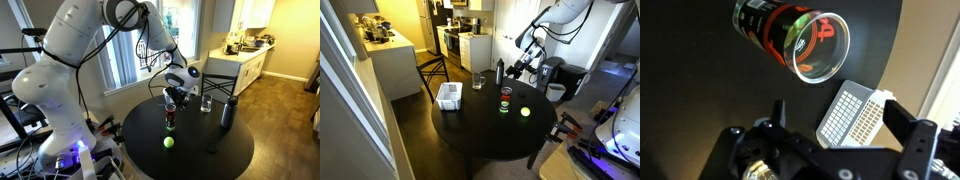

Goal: Put the tennis ball inside the container

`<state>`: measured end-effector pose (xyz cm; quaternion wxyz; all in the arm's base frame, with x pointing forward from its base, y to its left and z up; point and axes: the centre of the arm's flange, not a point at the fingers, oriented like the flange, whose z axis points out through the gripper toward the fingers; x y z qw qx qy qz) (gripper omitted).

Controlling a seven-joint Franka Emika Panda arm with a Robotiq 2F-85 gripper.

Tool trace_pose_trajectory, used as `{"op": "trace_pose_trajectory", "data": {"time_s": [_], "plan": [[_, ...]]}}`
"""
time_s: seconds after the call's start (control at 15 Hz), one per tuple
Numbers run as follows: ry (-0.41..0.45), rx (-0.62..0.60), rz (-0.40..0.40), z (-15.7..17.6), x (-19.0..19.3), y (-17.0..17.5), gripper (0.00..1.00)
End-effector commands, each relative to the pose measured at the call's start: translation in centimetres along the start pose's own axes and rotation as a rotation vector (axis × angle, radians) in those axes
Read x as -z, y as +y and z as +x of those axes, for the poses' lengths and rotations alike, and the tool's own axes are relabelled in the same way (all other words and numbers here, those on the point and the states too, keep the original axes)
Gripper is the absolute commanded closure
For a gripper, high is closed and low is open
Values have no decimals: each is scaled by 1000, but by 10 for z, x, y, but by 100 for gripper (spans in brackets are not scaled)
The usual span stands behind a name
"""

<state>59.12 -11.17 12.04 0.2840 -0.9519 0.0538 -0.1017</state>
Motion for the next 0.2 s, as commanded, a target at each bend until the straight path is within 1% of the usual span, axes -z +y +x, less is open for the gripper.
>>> {"op": "trace_pose_trajectory", "data": {"time_s": [0.0, 0.13], "plan": [[0, 0, 0, 0, 0, 0, 0], [0, 0, 0, 0, 0, 0, 0]]}}
